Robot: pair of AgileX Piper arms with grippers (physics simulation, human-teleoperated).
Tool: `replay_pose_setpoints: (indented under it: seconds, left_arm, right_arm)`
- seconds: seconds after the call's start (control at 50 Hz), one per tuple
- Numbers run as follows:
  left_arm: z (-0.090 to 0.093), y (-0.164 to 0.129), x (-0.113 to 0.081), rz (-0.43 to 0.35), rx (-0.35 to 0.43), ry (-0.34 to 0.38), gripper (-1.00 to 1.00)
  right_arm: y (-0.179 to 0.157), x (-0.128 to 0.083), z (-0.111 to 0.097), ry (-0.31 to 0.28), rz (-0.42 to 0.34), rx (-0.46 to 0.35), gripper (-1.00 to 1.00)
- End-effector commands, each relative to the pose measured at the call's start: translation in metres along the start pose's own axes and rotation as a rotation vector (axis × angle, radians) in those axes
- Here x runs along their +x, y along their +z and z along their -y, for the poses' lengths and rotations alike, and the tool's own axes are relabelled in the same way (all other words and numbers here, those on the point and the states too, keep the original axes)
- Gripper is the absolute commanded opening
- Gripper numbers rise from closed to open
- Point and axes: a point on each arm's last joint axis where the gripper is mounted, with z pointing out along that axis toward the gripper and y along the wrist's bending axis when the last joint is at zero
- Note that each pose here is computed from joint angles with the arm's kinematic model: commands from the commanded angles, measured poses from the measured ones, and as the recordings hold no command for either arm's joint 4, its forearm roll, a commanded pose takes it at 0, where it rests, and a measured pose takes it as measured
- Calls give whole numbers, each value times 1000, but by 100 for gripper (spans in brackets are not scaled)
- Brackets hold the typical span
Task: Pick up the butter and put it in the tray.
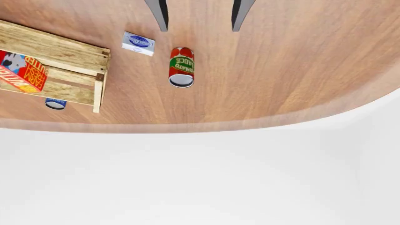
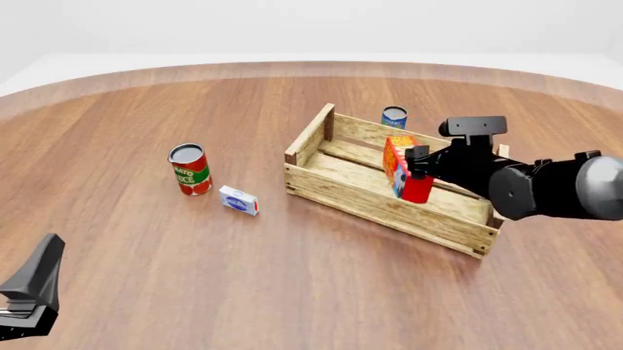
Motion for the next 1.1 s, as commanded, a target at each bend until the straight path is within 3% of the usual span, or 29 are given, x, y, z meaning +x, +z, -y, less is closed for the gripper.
replay_pose_setpoints:
  seconds: [0.02, 1.1]
  left_arm:
    - [0, 0, 0, 0, 0, 0, 100]
    - [0, 0, 0, 1, 0, 0, 100]
  right_arm:
    - [-11, -2, 1, -1, 11, 3, 100]
    - [-58, -1, 4, -3, 48, 9, 100]
